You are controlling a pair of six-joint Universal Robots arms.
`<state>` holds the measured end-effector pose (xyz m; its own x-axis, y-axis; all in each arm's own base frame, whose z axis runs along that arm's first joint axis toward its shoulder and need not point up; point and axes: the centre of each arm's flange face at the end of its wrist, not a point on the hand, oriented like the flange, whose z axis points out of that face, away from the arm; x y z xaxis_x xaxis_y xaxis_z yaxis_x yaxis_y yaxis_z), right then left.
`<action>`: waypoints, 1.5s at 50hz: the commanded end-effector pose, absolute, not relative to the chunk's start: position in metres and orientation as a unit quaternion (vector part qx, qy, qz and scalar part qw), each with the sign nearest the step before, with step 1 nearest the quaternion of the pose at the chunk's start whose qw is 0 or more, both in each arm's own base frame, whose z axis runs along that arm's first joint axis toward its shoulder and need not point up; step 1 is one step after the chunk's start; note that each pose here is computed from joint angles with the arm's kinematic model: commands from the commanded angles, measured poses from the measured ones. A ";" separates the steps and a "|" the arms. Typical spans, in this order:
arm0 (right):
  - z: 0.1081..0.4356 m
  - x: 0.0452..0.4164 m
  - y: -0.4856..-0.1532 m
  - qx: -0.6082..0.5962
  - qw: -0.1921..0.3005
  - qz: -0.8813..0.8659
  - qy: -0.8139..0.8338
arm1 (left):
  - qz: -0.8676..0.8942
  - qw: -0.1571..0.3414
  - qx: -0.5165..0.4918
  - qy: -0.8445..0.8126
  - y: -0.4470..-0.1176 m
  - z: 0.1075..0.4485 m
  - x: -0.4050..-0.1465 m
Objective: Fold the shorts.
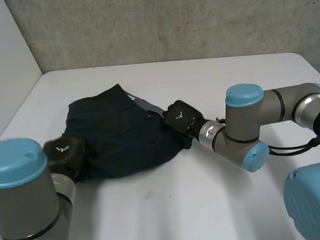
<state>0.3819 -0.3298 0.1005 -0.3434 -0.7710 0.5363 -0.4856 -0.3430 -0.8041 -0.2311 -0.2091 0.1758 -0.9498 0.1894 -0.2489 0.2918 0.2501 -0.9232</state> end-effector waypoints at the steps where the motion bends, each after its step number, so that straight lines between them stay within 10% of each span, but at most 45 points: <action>1: 0.111 0.387 -0.327 -0.556 0.126 -0.606 0.555 | -0.652 0.039 0.150 0.742 -0.202 0.223 -0.229; 25: 0.125 0.397 -0.315 -0.454 0.255 -0.573 0.633 | -0.716 0.037 0.142 0.682 -0.203 0.278 -0.231; 32: 0.191 0.388 -0.318 -0.411 0.284 -0.605 0.619 | -0.725 0.033 0.139 0.674 -0.200 0.287 -0.230; 45: 0.323 0.296 -0.276 -0.475 0.010 -0.664 0.578 | -0.745 0.021 0.181 0.642 -0.188 0.312 -0.232; 53: 0.385 0.259 -0.218 -0.440 -0.057 -0.708 0.550 | -0.784 -0.017 0.189 0.591 -0.174 0.344 -0.230; 75: 0.246 0.286 -0.280 -0.482 -0.020 -0.574 0.661 | -0.661 0.010 0.279 0.697 -0.271 0.219 -0.287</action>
<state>0.2713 -0.2470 0.2850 -0.5273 -0.5892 0.6122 -0.6613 -0.1678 -0.7311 -0.2648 -0.2251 0.2508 -0.8618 0.3694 -0.3477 0.3510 -0.0606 -0.9344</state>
